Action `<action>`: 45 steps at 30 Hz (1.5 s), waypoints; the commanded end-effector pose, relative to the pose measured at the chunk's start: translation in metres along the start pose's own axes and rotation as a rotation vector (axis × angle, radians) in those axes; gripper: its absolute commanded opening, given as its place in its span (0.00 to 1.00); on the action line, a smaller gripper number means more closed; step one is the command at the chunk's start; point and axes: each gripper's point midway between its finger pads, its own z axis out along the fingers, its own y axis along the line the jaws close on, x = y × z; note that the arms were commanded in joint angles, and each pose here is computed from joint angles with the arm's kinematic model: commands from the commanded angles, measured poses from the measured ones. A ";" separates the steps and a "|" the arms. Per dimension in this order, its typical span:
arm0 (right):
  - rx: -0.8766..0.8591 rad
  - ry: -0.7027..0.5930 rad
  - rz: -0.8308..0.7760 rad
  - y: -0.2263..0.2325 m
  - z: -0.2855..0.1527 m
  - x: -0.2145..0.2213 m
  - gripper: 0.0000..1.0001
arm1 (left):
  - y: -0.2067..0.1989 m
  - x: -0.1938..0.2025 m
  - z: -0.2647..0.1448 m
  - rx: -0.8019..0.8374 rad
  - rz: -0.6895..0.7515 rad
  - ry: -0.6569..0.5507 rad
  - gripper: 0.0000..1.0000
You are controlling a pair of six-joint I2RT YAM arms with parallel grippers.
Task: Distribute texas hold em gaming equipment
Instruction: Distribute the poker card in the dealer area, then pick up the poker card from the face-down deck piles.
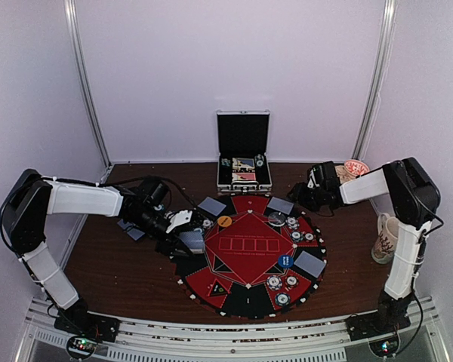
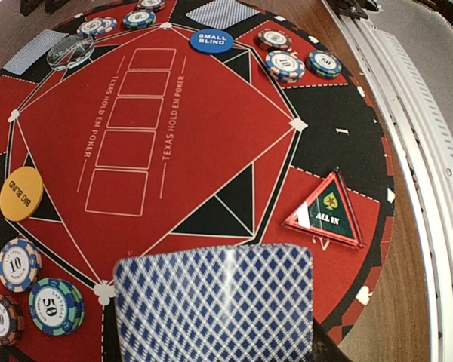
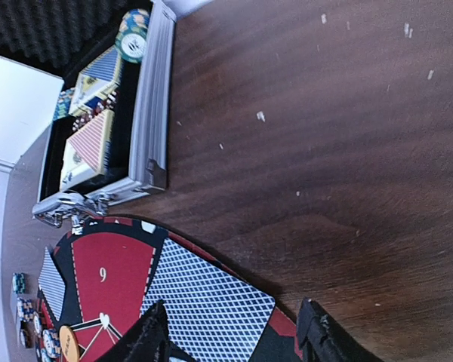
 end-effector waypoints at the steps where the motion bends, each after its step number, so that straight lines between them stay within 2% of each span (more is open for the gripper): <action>1: 0.068 -0.118 -0.037 0.005 -0.033 -0.033 0.63 | 0.000 -0.007 0.002 0.015 0.025 -0.027 0.45; 5: 0.077 -0.183 -0.059 0.015 -0.060 -0.038 0.73 | 0.000 -0.007 0.002 0.016 0.024 -0.026 0.45; 8: 0.048 -0.218 -0.090 0.035 -0.079 -0.033 0.77 | 0.001 -0.007 0.002 0.015 0.024 -0.027 0.45; 21: -0.194 -0.222 -0.209 0.130 -0.131 0.042 0.82 | 0.001 -0.009 0.000 0.010 0.028 -0.030 0.45; 25: -0.290 -0.181 -0.223 0.155 -0.136 0.076 0.84 | 0.000 -0.009 0.000 0.011 0.027 -0.030 0.45; 33: -0.461 -0.105 -0.254 0.202 -0.140 0.135 0.93 | -0.001 -0.010 -0.002 0.009 0.032 -0.033 0.45; 38: -0.520 -0.032 -0.273 0.226 -0.128 0.171 0.94 | -0.001 -0.011 -0.002 0.009 0.033 -0.034 0.45; 45: -0.547 0.027 -0.263 0.238 -0.103 0.198 0.94 | -0.003 -0.011 -0.003 0.009 0.035 -0.038 0.45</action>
